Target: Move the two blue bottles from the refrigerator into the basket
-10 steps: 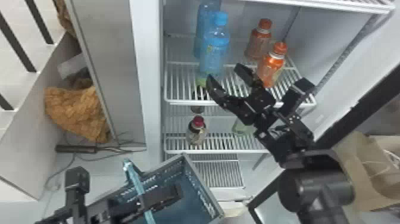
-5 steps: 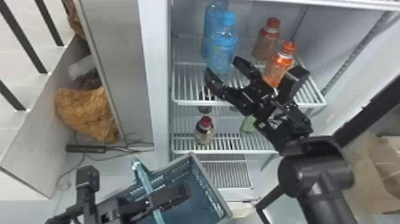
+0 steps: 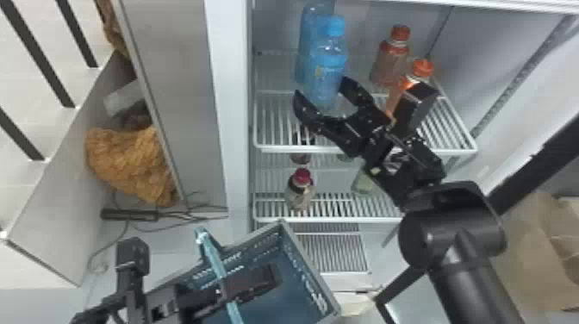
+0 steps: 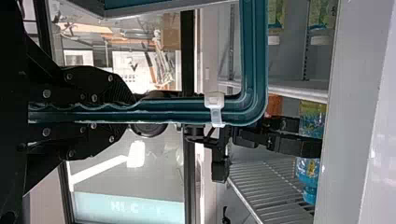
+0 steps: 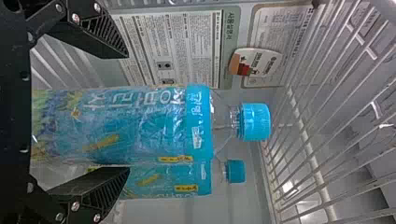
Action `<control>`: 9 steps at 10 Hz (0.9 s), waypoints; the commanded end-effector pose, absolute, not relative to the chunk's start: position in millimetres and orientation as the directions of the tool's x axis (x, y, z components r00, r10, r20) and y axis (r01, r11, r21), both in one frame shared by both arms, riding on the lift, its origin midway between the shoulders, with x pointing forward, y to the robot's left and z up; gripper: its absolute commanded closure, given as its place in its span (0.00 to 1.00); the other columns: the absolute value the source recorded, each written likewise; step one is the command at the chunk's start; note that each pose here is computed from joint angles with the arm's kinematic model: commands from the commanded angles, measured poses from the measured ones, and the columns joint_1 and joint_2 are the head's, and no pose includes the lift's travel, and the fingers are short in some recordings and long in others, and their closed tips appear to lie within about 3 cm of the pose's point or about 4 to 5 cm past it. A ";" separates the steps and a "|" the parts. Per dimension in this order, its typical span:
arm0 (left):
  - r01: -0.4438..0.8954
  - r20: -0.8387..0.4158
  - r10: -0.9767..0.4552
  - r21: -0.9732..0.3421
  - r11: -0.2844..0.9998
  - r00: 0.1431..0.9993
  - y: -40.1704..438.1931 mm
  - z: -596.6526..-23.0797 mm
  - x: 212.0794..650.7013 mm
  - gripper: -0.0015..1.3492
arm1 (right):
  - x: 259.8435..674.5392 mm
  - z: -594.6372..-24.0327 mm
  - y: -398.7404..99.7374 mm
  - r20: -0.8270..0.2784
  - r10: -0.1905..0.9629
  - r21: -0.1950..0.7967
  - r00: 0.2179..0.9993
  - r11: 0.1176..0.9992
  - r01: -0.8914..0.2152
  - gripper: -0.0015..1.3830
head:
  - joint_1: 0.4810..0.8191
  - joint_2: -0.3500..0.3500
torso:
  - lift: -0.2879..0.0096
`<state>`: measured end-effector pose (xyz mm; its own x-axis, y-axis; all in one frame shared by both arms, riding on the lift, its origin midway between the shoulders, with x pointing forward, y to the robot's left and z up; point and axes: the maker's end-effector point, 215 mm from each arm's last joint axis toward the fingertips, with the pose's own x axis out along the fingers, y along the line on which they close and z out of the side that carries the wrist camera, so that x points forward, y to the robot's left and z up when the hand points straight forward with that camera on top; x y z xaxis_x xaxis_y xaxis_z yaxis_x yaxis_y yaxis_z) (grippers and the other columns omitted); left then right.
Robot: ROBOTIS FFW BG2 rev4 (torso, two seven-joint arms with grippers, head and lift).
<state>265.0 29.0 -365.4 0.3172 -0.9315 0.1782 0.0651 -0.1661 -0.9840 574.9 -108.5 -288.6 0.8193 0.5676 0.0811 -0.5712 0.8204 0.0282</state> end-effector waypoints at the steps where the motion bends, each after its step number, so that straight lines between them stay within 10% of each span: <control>1: 0.065 0.177 -0.932 -0.984 -0.165 0.317 29.4 -365.6 265.0 0.89 | 579.5 -291.7 -109.9 0.073 0.564 0.030 0.823 0.823 -0.567 0.22 | 0.63 0.35 | 0.93; 6: 0.065 0.177 -0.932 -0.984 -0.165 0.317 29.4 -365.6 265.0 0.89 | 582.8 -298.2 -111.5 0.052 0.553 0.046 0.831 0.830 -0.556 0.94 | 0.63 0.35 | 0.93; 9: 0.062 0.177 -0.932 -0.984 -0.166 0.316 28.6 -366.1 263.6 0.89 | 570.1 -284.2 -117.7 0.093 0.545 0.035 0.833 0.835 -0.550 0.92 | 0.63 0.34 | 0.93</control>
<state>263.8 28.8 -366.0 0.3164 -0.9319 0.1775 0.0626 -0.1662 -0.9841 574.3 -116.8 -289.2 0.8342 0.5453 0.0824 -0.5495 0.8345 0.0408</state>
